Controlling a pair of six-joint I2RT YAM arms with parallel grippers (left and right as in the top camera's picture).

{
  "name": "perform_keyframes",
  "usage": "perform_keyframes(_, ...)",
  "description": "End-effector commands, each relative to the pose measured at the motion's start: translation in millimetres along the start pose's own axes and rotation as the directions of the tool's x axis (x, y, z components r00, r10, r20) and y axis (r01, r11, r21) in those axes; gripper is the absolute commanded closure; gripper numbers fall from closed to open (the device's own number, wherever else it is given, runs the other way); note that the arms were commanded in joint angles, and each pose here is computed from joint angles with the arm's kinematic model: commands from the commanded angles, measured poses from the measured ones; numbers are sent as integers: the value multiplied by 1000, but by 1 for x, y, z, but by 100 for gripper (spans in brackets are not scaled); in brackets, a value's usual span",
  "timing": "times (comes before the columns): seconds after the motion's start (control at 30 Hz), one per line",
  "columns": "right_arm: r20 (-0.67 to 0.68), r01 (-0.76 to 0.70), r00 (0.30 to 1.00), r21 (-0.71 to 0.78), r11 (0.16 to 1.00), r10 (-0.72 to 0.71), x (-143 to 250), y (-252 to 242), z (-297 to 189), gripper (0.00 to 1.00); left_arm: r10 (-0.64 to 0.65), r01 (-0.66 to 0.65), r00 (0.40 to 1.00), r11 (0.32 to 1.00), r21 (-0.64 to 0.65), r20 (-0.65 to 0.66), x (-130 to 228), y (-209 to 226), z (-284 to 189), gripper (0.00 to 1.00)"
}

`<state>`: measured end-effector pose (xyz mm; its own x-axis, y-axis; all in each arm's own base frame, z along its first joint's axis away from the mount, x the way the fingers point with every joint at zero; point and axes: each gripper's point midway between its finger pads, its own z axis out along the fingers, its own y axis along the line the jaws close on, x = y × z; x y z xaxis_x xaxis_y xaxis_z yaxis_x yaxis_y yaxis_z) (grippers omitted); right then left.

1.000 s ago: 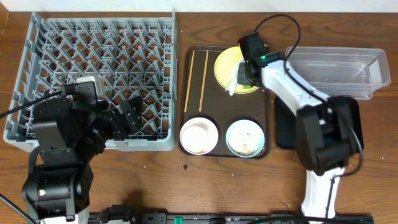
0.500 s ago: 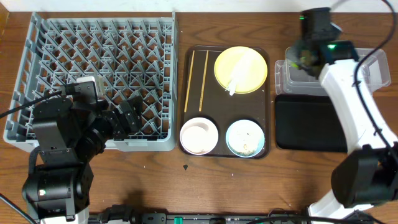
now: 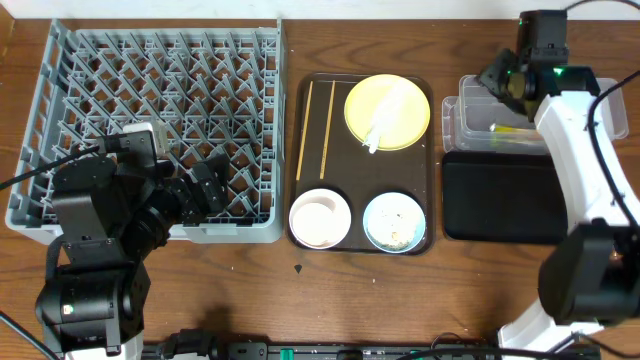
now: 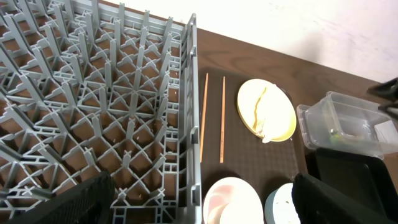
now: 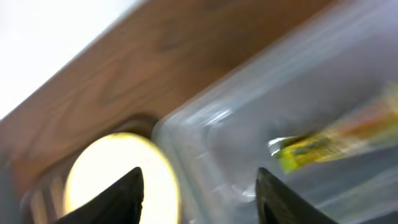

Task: Sort waste into correct bins and load items into the dishwasher
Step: 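Carry the wrapper with right gripper and drop it into the clear bin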

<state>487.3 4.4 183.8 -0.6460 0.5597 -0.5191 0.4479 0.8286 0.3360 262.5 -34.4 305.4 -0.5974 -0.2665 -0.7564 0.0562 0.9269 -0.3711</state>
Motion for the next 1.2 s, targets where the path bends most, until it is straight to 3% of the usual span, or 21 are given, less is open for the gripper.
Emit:
perform_keyframes(0.0, 10, 319, 944, -284, 904, -330, 33, 80, -49, 47, 2, -2, 1000, 1000, 26, 15, -6, -8, -6, 8)
perform_keyframes(0.2, -31, 509, 846, -245, 825, -532, 114, 124, -28, 46, 1, -2, 1000, 1000, 26, 15, -6, -8, -6, 8)
perform_keyframes(0.4, -86, 406, 909, -25, 913, -407, 142, 108, 36, 43, 2, -2, 1000, 1000, 25, 15, -6, -8, -6, 8)
perform_keyframes(0.7, -159, 352, 922, -27, 935, -352, 187, 101, 124, 41, 1, -2, 1000, 1000, 26, 15, -6, -8, -6, 8)
perform_keyframes(0.8, -191, 353, 918, -3, 936, -347, 199, 89, 143, 56, 1, -2, 1000, 1000, 25, 15, -6, -8, -6, 8)
perform_keyframes(0.87, -210, 356, 913, -3, 934, -349, 204, 86, 146, 81, 1, -2, 1000, 1000, 26, 15, -6, -8, -6, 8)
perform_keyframes(0.93, -206, 353, 915, -5, 936, -347, 201, 87, 143, 97, 1, -2, 1000, 1000, 25, 15, -6, -8, -6, 8)
perform_keyframes(1.17, -116, 291, 948, -71, 954, -297, 141, 106, 73, 99, 1, -2, 1000, 1000, 25, 15, -6, -8, -6, 8)
